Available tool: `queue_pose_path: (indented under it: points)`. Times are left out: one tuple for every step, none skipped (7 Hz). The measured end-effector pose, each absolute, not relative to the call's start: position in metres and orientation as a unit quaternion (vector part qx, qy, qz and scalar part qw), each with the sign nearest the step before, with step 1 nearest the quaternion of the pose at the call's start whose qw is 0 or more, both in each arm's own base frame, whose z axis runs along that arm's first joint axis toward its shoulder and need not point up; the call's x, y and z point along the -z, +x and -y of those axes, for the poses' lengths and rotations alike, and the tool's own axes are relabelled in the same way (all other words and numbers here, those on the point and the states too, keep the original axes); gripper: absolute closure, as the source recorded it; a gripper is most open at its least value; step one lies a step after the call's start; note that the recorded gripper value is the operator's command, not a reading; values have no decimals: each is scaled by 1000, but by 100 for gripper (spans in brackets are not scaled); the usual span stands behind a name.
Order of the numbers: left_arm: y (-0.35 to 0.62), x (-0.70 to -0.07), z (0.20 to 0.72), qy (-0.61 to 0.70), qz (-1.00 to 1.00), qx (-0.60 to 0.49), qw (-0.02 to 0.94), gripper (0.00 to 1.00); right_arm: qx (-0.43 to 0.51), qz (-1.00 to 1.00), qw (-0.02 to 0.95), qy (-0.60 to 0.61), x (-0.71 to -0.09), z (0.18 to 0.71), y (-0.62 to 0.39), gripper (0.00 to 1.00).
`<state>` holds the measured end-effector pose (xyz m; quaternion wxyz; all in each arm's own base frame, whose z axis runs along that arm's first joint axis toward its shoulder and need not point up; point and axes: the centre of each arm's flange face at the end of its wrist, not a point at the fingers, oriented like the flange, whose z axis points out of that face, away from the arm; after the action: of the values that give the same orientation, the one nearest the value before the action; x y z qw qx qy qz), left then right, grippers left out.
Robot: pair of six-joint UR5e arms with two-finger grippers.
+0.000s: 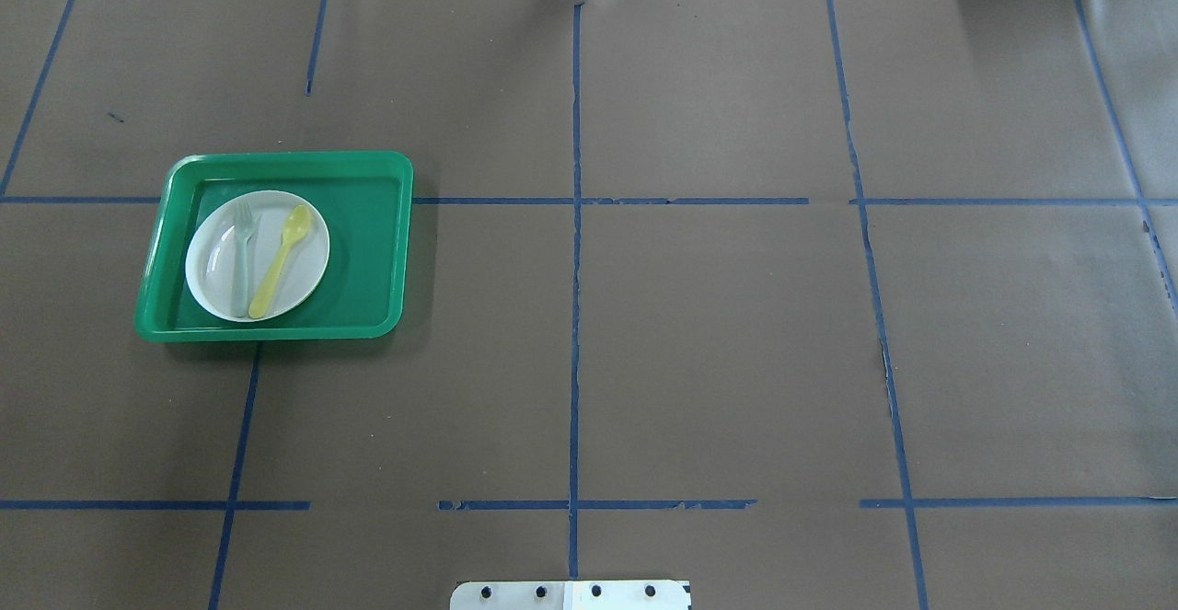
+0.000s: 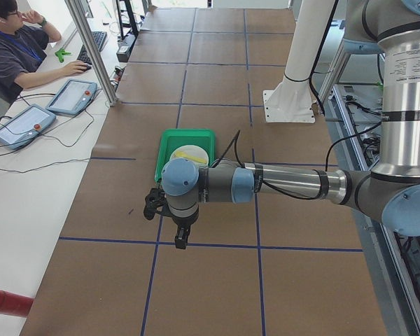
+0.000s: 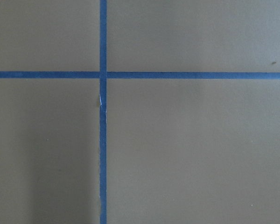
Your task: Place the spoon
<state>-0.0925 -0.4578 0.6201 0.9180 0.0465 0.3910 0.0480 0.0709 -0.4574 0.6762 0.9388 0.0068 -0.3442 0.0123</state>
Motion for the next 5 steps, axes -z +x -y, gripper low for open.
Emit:
queue_pose_path:
  points:
    - [-93,-619,458,48,-391,-48,918,0,-12,344,939,7,-676,457,71,0]
    - [-92,-618,459,48,-391,-48,918,0,-12,344,939,7,-676,457,71,0]
    - [-92,-616,459,49,-394,-47,917,0,-12,344,939,7,-676,457,71,0]
    - [-91,-608,461,57,-395,-51,916,0,-12,344,939,7,-676,457,71,0]
    - [-90,-595,465,78,-394,-61,914,0,-12,344,939,7,-676,458,71,0]
